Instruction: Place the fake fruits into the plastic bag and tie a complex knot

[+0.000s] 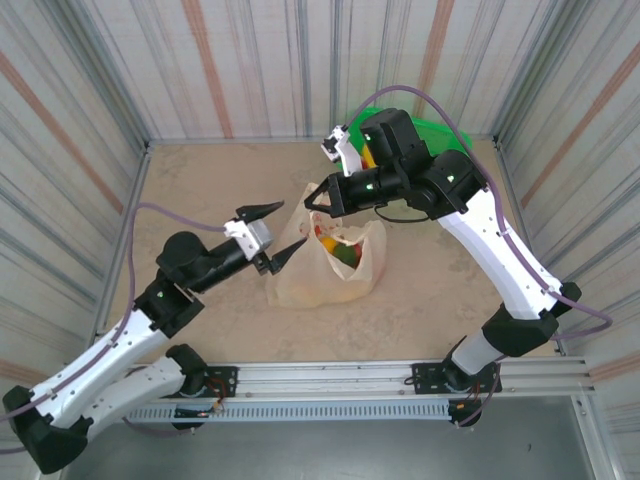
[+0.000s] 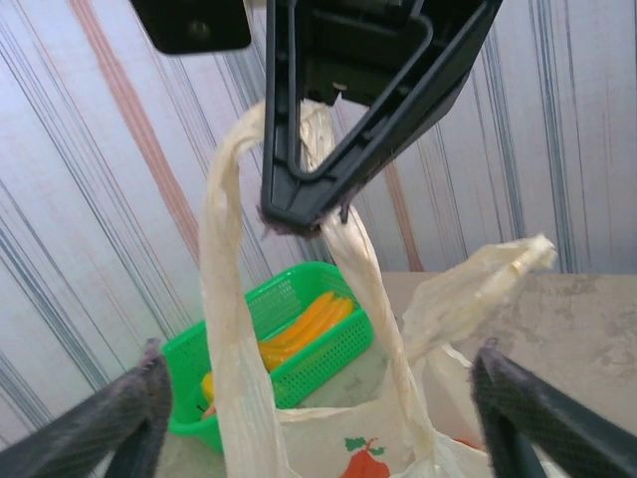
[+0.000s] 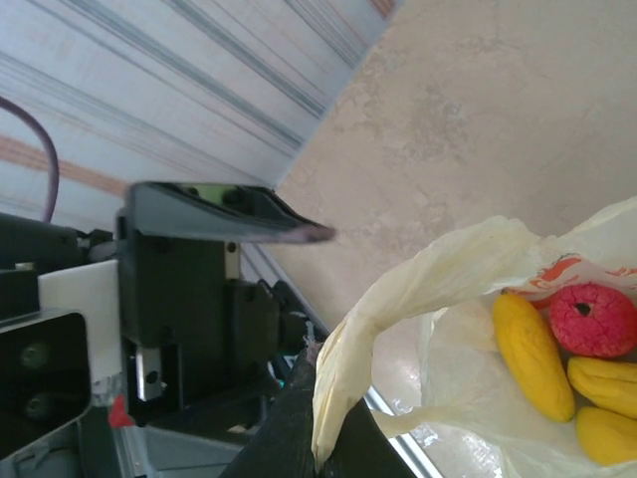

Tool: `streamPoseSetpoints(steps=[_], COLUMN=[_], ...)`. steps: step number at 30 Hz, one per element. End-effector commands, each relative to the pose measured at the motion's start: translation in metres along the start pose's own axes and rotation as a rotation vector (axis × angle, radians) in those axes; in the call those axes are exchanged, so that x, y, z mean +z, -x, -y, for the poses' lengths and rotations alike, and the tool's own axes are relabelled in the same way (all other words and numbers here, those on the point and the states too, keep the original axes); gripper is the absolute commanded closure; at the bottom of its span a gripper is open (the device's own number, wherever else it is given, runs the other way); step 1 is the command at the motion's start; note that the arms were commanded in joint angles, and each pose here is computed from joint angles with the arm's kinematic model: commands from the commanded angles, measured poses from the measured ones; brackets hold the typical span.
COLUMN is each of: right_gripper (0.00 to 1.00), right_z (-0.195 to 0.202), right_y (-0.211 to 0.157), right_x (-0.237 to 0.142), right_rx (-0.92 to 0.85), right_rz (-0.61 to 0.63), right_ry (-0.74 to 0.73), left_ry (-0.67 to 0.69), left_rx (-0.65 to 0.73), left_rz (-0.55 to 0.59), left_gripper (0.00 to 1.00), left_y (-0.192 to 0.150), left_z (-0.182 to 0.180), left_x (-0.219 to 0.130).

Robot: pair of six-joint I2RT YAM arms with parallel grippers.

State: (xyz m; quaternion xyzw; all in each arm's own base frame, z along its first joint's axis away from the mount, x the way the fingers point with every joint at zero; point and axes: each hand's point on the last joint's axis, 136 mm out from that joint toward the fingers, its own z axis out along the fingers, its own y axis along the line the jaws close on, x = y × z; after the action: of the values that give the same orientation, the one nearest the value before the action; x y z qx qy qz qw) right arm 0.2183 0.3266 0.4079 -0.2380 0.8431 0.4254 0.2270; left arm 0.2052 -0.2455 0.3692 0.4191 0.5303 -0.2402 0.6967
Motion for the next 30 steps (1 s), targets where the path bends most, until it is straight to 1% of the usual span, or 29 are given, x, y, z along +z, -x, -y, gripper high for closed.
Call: streamPoseSetpoints(steps=[1, 3, 7, 12, 15, 17, 20, 22, 23, 24, 25, 26, 27, 28, 30], right_gripper=[1.00, 1.00, 1.00, 1.00, 1.00, 1.00, 1.00, 1.00, 1.00, 1.00, 1.00, 1.00, 0.94, 0.78, 0.69], right_z=[-0.012, -0.016, -0.021, -0.025, -0.027, -0.027, -0.028, -0.028, -0.028, -0.028, -0.028, -0.026, -0.023, -0.020, -0.018], right_y=[0.000, 0.002, 0.003, 0.002, 0.002, 0.003, 0.004, 0.005, 0.006, 0.006, 0.007, 0.008, 0.009, 0.010, 0.009], right_x=[-0.006, -0.005, -0.006, -0.006, -0.006, -0.005, -0.003, -0.001, -0.001, -0.001, -0.002, -0.002, -0.004, -0.006, -0.017], right_rx=[-0.059, -0.070, -0.081, -0.088, -0.094, -0.092, -0.092, -0.092, -0.092, -0.093, -0.096, -0.100, -0.109, -0.132, -0.208], right_rz=[0.001, 0.007, 0.015, 0.012, 0.014, 0.012, 0.009, 0.007, 0.008, 0.012, 0.015, 0.017, 0.024, 0.032, 0.050], right_ry=[0.045, 0.057, 0.067, 0.077, 0.085, 0.090, 0.097, 0.101, 0.102, 0.103, 0.104, 0.100, 0.088, 0.080, 0.079], left_ry=[-0.006, -0.029, -0.087, -0.095, -0.140, -0.162, -0.166, -0.161, -0.157, -0.158, -0.164, -0.174, -0.173, -0.161, -0.126], left_rx=[-0.003, -0.019, -0.069, -0.082, -0.114, -0.124, -0.127, -0.136, -0.141, -0.147, -0.155, -0.160, -0.167, -0.173, -0.182], left_rz=[-0.027, -0.037, -0.026, -0.029, -0.024, -0.020, -0.013, -0.008, -0.004, -0.001, 0.003, 0.005, 0.001, -0.003, -0.013], left_gripper=[0.09, 0.02, 0.01, 0.07, 0.13, 0.21, 0.36, 0.46, 0.53, 0.68, 0.90, 1.00, 1.00, 1.00, 1.00], left_y=[-0.004, -0.004, 0.001, -0.007, -0.013, -0.015, -0.019, -0.022, -0.023, -0.023, -0.024, -0.023, -0.025, -0.026, -0.027], left_z=[-0.003, -0.004, -0.004, -0.008, -0.004, -0.001, -0.003, -0.008, -0.011, -0.014, -0.015, -0.015, -0.016, -0.018, -0.025], left_x=[0.007, 0.018, 0.039, 0.057, 0.062, 0.064, 0.066, 0.068, 0.069, 0.070, 0.070, 0.071, 0.071, 0.070, 0.064])
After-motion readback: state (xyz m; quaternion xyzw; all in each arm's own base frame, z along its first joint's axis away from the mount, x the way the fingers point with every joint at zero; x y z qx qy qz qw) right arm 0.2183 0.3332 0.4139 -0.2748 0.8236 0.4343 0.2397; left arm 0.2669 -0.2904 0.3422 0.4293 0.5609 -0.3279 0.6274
